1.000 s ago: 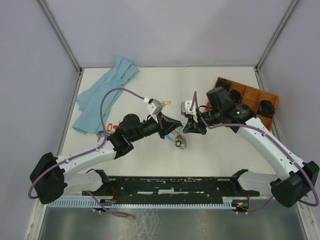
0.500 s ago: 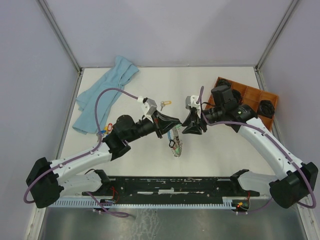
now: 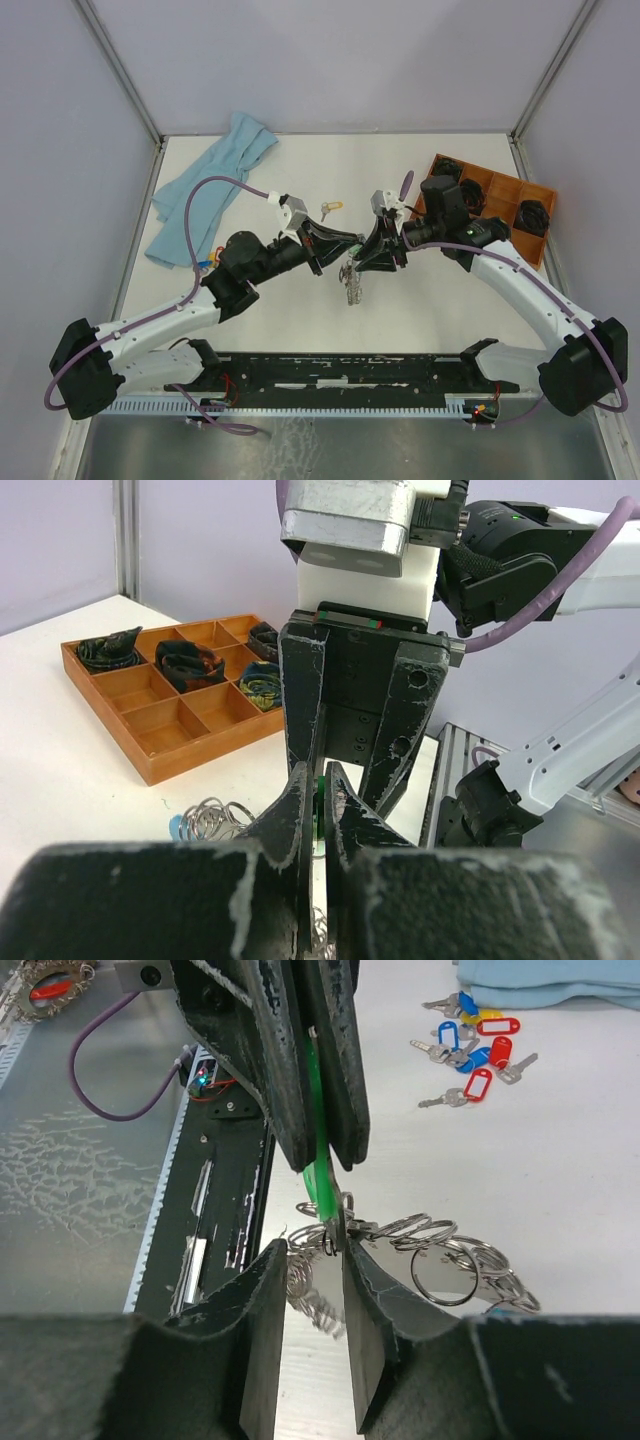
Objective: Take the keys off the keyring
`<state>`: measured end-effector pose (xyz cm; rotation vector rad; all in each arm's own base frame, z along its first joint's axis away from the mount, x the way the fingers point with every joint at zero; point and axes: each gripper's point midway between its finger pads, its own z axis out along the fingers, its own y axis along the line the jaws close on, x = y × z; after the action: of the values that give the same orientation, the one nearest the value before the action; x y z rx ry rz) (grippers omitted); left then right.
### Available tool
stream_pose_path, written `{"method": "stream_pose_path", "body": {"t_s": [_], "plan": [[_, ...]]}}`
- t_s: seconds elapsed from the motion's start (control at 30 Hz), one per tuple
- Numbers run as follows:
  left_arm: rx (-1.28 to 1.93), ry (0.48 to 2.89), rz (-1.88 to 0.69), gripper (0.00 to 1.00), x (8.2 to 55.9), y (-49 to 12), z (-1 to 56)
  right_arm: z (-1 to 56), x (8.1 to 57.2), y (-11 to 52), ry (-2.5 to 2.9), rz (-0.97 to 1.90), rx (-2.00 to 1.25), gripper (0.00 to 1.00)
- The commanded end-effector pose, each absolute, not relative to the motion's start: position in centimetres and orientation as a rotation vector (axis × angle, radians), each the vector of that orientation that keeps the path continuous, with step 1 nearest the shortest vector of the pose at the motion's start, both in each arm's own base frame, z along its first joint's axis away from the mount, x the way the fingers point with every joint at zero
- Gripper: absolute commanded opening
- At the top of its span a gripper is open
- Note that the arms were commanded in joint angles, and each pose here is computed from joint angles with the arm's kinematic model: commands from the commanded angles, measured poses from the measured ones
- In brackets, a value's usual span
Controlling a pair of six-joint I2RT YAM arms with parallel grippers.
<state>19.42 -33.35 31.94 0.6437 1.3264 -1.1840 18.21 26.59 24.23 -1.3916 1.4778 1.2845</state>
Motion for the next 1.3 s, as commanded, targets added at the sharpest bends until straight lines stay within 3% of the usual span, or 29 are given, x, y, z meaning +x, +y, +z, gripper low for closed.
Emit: {"method": "stream_pose_path", "body": {"t_s": [0.0, 0.23, 0.63, 1.27], "plan": [[0.625, 1.165, -1.232, 0.03, 18.2, -32.7, 36.2, 26.0, 18.4, 27.0, 1.398, 1.305, -1.382, 0.35], [0.623, 1.169, -1.234, 0.03, 18.2, -32.6, 36.0, 26.1, 18.8, 27.0, 1.416, 1.277, -1.367, 0.3], [0.634, 1.201, -1.217, 0.03, 18.5, -32.9, 35.2, 26.3, 19.0, 26.4, 1.43, 1.191, -1.405, 0.02], [0.704, 1.269, -1.238, 0.03, 19.3, -35.2, 33.0, 24.0, 18.7, 25.6, 1.634, 1.058, -1.604, 0.03]]}}
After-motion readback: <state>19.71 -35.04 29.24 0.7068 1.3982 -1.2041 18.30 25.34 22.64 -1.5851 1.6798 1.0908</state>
